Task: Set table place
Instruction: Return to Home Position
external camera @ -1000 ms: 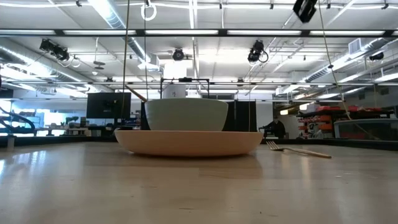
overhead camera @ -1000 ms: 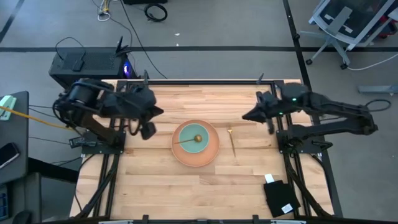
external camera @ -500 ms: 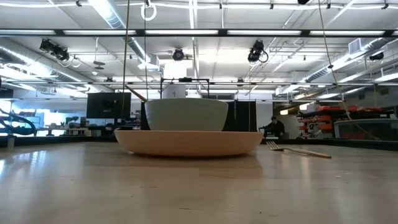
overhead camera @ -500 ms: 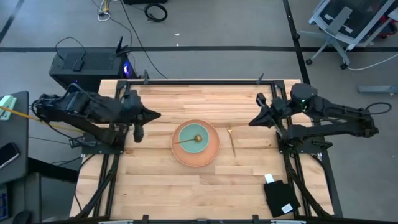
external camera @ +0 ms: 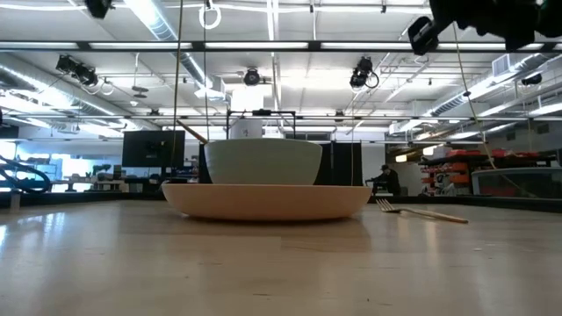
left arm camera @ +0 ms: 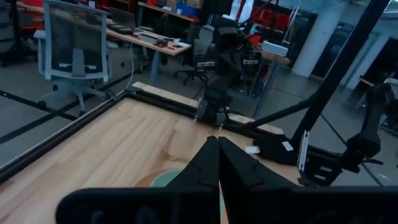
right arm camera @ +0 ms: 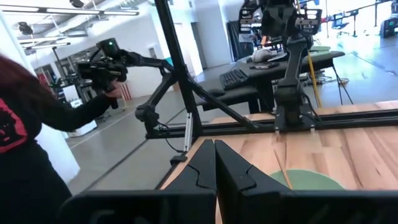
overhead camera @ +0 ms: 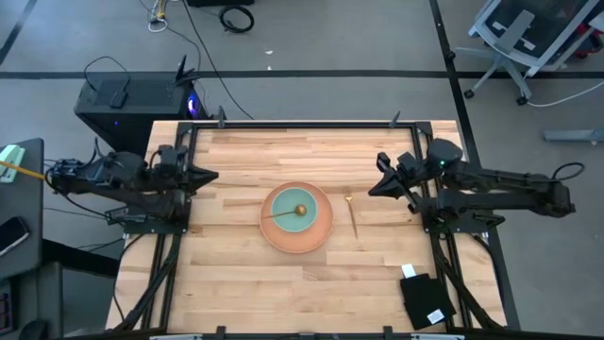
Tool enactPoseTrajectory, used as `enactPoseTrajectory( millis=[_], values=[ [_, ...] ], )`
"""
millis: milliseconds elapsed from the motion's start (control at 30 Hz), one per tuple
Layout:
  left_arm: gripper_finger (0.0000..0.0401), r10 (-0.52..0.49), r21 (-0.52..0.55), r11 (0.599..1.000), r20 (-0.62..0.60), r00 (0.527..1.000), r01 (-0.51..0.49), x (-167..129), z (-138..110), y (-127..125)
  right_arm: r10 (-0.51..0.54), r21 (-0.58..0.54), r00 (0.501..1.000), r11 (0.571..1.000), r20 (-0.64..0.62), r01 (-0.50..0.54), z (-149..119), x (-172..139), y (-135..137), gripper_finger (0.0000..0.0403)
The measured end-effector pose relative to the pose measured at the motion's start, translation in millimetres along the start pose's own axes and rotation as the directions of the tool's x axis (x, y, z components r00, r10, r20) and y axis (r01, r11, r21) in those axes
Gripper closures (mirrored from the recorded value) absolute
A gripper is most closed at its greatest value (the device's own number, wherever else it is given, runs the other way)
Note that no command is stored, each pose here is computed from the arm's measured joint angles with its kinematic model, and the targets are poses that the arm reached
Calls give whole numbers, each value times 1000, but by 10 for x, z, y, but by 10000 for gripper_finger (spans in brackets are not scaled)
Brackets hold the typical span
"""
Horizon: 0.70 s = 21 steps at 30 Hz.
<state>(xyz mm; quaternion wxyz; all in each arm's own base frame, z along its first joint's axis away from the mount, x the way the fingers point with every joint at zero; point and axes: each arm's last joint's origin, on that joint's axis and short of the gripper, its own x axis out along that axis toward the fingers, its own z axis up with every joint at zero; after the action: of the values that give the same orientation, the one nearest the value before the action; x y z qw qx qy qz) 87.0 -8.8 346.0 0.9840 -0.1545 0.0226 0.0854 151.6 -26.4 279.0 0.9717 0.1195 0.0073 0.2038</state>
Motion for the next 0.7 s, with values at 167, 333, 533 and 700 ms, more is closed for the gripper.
enactPoseTrajectory(
  millis=[167,333,533,700],
  values=[
    [395,-4,4,1000,13,1000,4,-112,-297,152,-15,-19,1000,1000,27,15,-149,-36,-76,403],
    [391,-14,14,1000,43,999,14,-196,-566,282,-33,-26,997,999,74,35,-330,-114,-166,403],
    [392,-34,42,999,115,993,30,-257,-802,391,-70,27,993,997,90,68,-564,-223,-256,403],
    [393,-17,63,998,83,996,12,-173,-911,395,-81,15,991,997,107,80,-728,-292,-280,403]
  ],
)
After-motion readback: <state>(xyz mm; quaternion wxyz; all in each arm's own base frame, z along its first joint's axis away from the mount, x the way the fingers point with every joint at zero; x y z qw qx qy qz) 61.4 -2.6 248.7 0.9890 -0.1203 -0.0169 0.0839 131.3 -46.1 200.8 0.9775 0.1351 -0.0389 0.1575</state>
